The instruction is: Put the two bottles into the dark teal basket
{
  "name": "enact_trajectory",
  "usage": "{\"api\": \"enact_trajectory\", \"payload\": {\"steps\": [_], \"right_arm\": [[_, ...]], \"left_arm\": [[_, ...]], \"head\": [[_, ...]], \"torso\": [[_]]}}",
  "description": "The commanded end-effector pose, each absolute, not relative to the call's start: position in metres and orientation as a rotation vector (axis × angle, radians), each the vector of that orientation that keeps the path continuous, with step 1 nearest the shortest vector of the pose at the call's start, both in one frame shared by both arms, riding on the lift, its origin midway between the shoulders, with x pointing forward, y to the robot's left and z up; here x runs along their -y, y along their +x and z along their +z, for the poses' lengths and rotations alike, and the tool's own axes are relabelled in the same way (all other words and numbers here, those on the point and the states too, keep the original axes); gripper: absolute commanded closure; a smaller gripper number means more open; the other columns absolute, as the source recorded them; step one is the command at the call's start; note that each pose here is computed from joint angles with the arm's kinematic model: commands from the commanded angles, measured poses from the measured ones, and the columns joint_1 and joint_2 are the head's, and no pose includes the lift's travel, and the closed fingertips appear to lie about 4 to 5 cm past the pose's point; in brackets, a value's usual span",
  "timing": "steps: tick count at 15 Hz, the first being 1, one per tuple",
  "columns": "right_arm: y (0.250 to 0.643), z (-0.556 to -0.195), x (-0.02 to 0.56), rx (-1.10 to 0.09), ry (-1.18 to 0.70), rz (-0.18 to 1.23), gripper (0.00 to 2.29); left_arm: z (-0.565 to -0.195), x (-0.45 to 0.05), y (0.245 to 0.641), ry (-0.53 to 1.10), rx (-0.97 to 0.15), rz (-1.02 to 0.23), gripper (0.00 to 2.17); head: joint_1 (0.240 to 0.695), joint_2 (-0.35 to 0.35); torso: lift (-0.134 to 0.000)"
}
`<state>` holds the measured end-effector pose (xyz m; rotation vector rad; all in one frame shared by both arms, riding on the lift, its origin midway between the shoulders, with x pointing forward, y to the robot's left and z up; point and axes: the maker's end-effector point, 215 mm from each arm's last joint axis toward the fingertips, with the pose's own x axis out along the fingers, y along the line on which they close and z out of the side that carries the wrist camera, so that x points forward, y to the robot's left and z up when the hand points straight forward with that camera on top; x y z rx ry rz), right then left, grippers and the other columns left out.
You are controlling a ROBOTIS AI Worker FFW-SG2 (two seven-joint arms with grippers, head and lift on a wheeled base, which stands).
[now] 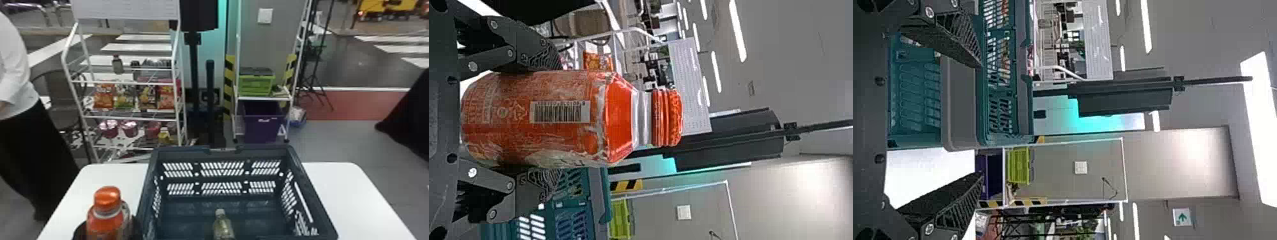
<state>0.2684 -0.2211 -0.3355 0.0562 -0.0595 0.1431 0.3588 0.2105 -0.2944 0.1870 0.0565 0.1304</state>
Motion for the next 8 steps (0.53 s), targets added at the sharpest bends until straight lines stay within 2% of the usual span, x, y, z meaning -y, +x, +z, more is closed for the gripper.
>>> {"api": "enact_trajectory", "payload": {"steps": [1, 3, 6, 8], "right_arm": [[0.265, -0.337, 0.224, 0.06, 0.054, 0.137, 0.13], [0.265, -0.338, 0.224, 0.059, 0.054, 0.137, 0.13], [0.263, -0.343, 0.225, 0.048, 0.055, 0.136, 0.13], [0.261, -0.347, 0.225, 0.039, 0.056, 0.134, 0.13]], "left_arm": [[-0.274, -0.213, 0.386, 0.231, -0.068, 0.143, 2.15], [-0.258, -0.202, 0.41, 0.242, -0.069, 0.111, 2.15], [-0.235, -0.164, 0.447, 0.256, -0.071, -0.004, 2.15], [-0.248, -0.128, 0.466, 0.276, -0.164, -0.138, 2.15]], "head": [[0.499, 0.0], [0.499, 0.0], [0.499, 0.0], [0.499, 0.0]], "torso": [[0.0], [0.0], [0.0], [0.0]]}}
